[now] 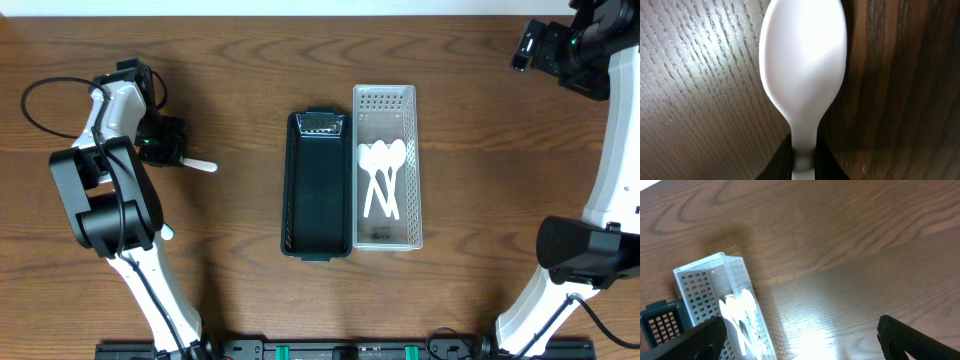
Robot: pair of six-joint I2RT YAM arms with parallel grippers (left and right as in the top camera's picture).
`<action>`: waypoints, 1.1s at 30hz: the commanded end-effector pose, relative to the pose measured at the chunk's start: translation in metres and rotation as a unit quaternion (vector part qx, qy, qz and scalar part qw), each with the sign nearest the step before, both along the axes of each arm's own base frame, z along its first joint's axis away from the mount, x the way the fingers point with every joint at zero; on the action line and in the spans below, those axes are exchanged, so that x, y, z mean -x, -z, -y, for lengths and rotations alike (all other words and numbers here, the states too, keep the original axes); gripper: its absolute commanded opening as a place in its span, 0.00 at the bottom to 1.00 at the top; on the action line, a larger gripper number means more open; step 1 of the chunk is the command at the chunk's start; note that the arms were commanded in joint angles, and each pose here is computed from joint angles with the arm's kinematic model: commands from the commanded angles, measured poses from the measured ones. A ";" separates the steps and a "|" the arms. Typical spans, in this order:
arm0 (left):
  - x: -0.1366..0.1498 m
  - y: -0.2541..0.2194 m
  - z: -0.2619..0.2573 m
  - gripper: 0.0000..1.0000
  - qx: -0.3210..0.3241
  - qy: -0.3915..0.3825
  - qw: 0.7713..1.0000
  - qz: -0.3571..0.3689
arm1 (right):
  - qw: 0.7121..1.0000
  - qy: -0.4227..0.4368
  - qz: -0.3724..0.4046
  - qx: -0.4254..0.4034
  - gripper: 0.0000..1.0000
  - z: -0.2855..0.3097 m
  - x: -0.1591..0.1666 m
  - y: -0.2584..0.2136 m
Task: Pack container
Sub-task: 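Lift the white spoon with the left gripper toward the black basket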
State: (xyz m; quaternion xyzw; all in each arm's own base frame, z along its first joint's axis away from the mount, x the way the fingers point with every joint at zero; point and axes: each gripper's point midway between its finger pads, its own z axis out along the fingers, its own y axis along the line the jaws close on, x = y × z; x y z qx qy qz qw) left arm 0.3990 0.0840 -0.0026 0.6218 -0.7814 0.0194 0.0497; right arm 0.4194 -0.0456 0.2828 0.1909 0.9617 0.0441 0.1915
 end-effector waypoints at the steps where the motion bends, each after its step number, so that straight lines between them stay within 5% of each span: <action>1: 0.015 0.013 -0.002 0.06 0.001 0.042 0.999 -0.024 | 1.000 0.005 0.000 0.007 0.99 0.004 0.000 -0.001; 6: 0.005 -0.004 0.005 0.06 -0.001 0.130 0.991 0.005 | 1.000 -0.002 0.002 0.010 0.99 0.004 0.000 -0.001; 11: -0.020 -0.061 0.033 0.06 -0.028 0.262 0.961 0.088 | 1.000 -0.003 0.008 0.011 0.99 0.004 -0.003 -0.003; 16: -0.023 -0.150 0.090 0.06 -0.066 0.412 0.889 0.187 | 1.000 -0.011 0.011 0.015 0.99 0.005 -0.004 -0.003; 23: 0.022 -0.247 0.201 0.06 -0.076 0.535 0.786 0.299 | 0.999 -0.023 0.012 0.020 0.99 0.005 -0.005 -0.003; 28: 0.044 -0.242 0.258 0.06 -0.051 0.596 0.744 0.298 | 0.999 -0.026 0.012 0.021 0.99 0.005 -0.005 -0.003; 33: 0.046 -0.189 0.282 0.05 -0.028 0.627 0.743 0.232 | 0.999 -0.026 0.007 0.020 0.99 0.004 -0.002 -0.002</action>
